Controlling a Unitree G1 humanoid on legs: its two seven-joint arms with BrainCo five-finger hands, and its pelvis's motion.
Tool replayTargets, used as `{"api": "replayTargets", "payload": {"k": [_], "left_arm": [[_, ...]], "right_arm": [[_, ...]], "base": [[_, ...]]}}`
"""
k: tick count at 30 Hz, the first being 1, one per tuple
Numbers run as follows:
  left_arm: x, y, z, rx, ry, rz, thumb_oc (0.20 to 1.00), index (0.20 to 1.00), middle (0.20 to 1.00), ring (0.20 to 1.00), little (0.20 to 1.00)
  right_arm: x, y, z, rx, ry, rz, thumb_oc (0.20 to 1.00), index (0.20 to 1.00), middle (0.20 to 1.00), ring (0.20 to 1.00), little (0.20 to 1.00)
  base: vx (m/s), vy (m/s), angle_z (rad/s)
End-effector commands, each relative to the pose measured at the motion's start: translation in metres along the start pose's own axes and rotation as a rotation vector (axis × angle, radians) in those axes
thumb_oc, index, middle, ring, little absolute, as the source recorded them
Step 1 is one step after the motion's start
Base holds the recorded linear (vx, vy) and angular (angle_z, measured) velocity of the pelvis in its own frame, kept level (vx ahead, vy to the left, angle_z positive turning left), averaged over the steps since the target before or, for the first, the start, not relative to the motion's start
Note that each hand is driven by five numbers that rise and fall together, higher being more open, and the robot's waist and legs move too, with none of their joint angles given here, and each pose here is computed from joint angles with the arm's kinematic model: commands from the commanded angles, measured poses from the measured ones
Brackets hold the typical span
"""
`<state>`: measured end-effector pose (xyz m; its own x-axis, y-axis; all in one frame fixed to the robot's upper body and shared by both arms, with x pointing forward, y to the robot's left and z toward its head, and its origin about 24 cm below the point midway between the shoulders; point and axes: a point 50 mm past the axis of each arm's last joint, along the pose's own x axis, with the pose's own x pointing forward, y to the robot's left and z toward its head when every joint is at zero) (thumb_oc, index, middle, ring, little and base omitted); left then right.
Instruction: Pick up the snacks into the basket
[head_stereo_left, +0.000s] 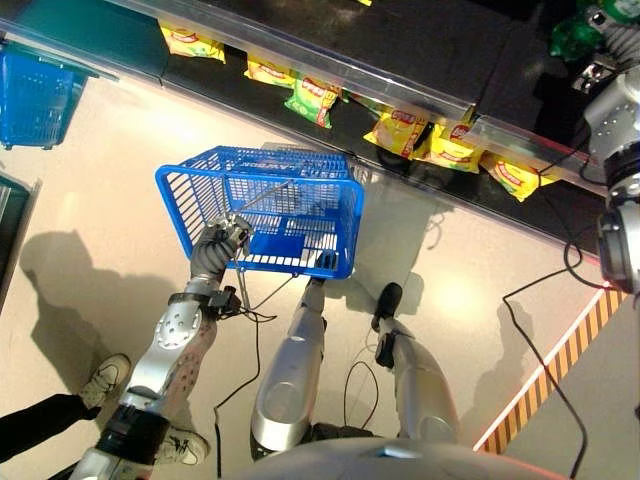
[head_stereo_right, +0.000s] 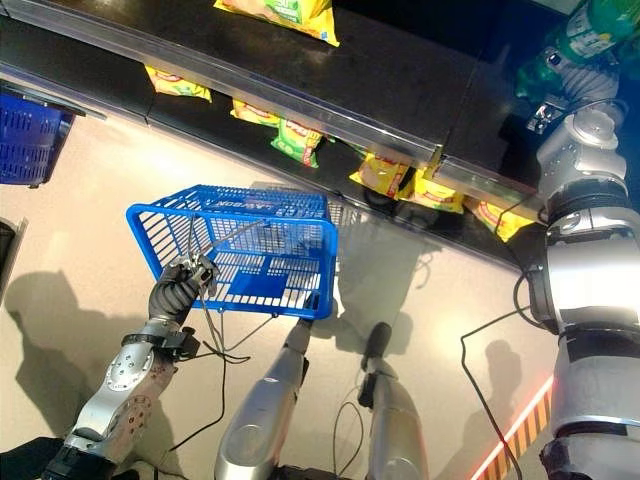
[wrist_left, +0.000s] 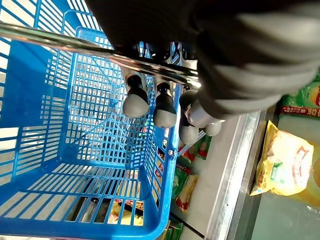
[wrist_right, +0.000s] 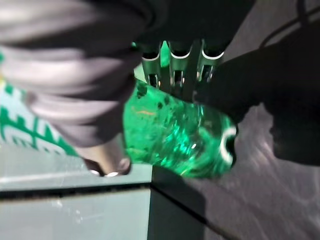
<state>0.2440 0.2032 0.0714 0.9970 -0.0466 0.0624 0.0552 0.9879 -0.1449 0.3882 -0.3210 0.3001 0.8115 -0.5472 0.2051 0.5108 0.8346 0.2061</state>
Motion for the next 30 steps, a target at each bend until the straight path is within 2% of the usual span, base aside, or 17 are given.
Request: {"api": "replayTargets", "payload": {"k": [1,8,15,23,26,30], "left_arm": [[-0.005,-0.015,0.062,-0.029,-0.322,-0.101,0.2,0.2,0.2,0.2,0.2],[-0.004,-0.015,0.059,-0.045,-0.316,-0.091,0.2,0.2,0.2,0.2,0.2],[0.0,-0.01,0.057,-0.079,-0.315,-0.053,0.2,0.2,0.2,0.2,0.2],[0.003,-0.002,0.051,-0.091,-0.29,-0.02,0.2,0.2,0.2,0.2,0.2],[0.001,0.004,0.049,-0.097,-0.29,0.027,0.2,0.2,0.2,0.2,0.2],[0.0,0.01,0.043,-0.106,-0.27,0.073,0.2,0.2,0.2,0.2,0.2]], "right_arm": [[-0.001,0.013,0.058,0.013,-0.208,0.047,0.2,0.2,0.2,0.2,0.2],[-0.002,0.017,0.046,0.063,-0.184,0.037,0.2,0.2,0.2,0.2,0.2],[-0.011,0.022,0.011,0.233,-0.169,0.075,0.2,0.2,0.2,0.2,0.2],[-0.019,0.012,-0.02,0.28,-0.148,0.079,0.2,0.2,0.2,0.2,0.2],[-0.041,0.021,-0.038,0.287,-0.198,0.181,0.2,0.2,0.2,0.2,0.2],[-0.07,0.016,-0.07,0.326,-0.188,0.219,0.2,0.2,0.2,0.2,0.2]], "base": [[0.0,0.0,0.0],[0.0,0.0,0.0],[-0.02,0.002,0.0],[-0.02,0.013,-0.02],[0.0,0.0,0.0],[0.04,0.011,0.0]]}}
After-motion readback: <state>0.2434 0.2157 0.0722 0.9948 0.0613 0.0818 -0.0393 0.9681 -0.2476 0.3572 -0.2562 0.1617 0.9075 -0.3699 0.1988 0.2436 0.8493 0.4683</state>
